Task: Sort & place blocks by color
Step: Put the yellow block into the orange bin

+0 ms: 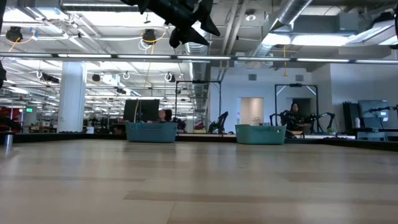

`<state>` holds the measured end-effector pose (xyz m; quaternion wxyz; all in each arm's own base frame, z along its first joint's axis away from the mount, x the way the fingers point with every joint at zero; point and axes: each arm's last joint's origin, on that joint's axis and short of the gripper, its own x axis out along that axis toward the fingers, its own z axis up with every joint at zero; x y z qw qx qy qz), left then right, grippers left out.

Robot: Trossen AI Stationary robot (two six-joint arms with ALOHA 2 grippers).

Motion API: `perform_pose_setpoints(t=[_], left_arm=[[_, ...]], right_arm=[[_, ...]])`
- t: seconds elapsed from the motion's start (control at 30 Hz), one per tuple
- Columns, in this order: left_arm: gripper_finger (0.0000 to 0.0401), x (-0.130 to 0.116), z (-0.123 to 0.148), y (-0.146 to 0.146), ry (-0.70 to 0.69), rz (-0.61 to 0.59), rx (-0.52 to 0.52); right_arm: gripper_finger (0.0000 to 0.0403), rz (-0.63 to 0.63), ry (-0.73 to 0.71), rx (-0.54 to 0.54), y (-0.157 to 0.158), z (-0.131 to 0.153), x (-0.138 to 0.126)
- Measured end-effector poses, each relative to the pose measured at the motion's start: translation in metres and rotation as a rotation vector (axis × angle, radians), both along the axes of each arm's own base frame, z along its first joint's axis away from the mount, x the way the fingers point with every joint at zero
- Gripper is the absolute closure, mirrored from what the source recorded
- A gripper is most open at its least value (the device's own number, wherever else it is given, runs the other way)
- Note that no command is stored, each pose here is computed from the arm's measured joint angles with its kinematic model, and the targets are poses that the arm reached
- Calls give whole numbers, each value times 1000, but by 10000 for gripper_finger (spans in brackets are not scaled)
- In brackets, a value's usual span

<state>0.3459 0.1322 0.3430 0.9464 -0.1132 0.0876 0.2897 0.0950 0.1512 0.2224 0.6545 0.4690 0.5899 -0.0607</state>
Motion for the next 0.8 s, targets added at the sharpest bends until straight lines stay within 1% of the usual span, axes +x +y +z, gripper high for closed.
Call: perform_pose_setpoints(t=[0.13,0.23,0.3,0.4,0.53,0.67,0.8], left_arm=[[149,-1,0,2,32,56,54],[149,-2,-1,2,51,75,67],[149,-2,-1,2,48,79,48],[149,-3,-5,2,43,96,-21],[149,-4,-10,1,54,115,-89],[149,-4,-10,1,51,117,-93],[149,-5,-2,3,-10,126,-69]], right_arm=[[280,7,15,-37,-1,-3,0],[279,-7,-17,-72,3,-7,1],[279,9,-24,-91,7,-9,0],[279,35,-11,-111,11,-14,-3],[279,18,-9,-115,14,-15,-3],[279,-8,-33,-125,12,-15,0],[279,-30,-84,-148,8,-13,3]])
